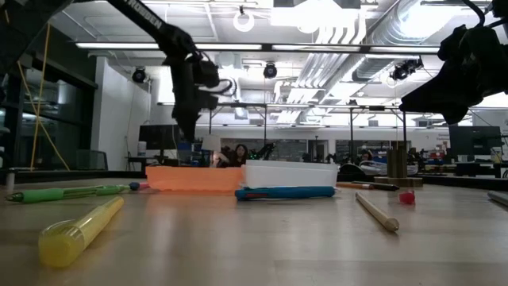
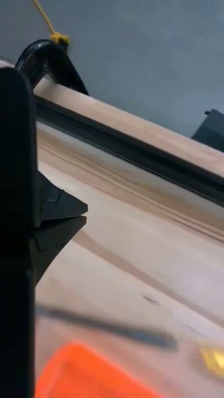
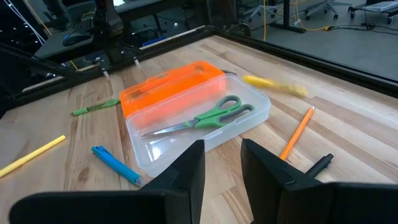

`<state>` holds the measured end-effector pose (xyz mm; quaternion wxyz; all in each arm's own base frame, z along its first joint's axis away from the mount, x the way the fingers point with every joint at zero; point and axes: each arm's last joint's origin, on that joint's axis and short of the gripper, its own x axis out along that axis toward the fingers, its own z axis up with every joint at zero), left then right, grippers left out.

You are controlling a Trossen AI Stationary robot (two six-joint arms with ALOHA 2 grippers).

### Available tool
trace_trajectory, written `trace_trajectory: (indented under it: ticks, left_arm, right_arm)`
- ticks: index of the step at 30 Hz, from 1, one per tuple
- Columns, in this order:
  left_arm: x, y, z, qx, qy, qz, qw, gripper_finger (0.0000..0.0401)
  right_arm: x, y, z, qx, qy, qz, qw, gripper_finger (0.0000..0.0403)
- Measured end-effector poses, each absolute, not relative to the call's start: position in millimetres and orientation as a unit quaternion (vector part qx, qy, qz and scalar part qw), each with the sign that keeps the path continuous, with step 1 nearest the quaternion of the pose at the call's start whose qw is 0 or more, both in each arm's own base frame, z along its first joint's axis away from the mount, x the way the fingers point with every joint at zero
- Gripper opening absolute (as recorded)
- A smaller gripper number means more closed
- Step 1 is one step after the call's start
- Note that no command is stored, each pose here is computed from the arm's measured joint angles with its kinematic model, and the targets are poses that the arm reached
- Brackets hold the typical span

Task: Pick & place school supplies into a supply box
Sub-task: Put the yellow pen into the supply box

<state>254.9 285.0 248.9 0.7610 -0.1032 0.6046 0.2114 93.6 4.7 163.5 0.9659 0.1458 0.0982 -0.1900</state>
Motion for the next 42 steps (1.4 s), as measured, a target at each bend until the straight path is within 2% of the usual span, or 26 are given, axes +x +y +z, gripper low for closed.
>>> trace_trajectory:
  ticks: [9,18,28,33,42]
  left_arm:
    - [274,275,280,-0.086,0.577,0.206,0.786,0.0060]
    - [311,239,284,-0.060,0.550,0.136,0.822,0.0045]
    - [358,205,296,0.014,0.457,0.113,0.882,0.0030]
    - [372,199,304,-0.015,0.392,0.140,0.909,0.0036]
    - [382,202,316,-0.068,0.306,0.152,0.938,0.0078]
  right_arm:
    - [94,5,164,0.120,0.103,-0.188,0.969,0.0083]
    - [93,3,164,0.091,0.099,-0.223,0.965,0.0083]
    - [92,2,164,0.090,0.094,-0.239,0.962,0.0083]
    - [93,2,166,0.094,0.086,-0.238,0.963,0.0083]
    - [94,2,169,0.103,0.068,-0.236,0.964,0.0083]
